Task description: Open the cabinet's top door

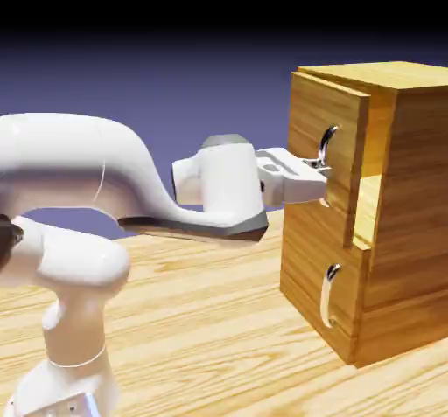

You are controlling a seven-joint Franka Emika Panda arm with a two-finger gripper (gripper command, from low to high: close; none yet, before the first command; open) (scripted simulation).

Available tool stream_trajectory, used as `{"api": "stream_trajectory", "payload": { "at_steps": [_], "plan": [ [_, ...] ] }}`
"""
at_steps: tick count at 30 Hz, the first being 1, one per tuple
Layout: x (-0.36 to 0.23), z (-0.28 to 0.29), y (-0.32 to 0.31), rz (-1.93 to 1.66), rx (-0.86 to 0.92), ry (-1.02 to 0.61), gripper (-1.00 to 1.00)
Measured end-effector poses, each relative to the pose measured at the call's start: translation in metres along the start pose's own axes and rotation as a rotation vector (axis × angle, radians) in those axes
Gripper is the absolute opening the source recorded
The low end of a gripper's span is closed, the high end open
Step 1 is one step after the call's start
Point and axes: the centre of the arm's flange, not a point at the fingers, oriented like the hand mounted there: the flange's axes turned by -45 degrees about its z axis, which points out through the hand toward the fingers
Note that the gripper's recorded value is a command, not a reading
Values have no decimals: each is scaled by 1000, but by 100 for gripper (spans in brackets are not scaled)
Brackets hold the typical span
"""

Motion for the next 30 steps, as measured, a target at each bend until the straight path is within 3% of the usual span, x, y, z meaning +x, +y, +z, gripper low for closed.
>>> {"api": "stream_trajectory", "payload": {
  "at_steps": [30],
  "plan": [
    [0,-95,-92,1,-465,0,-100]
  ]
}}
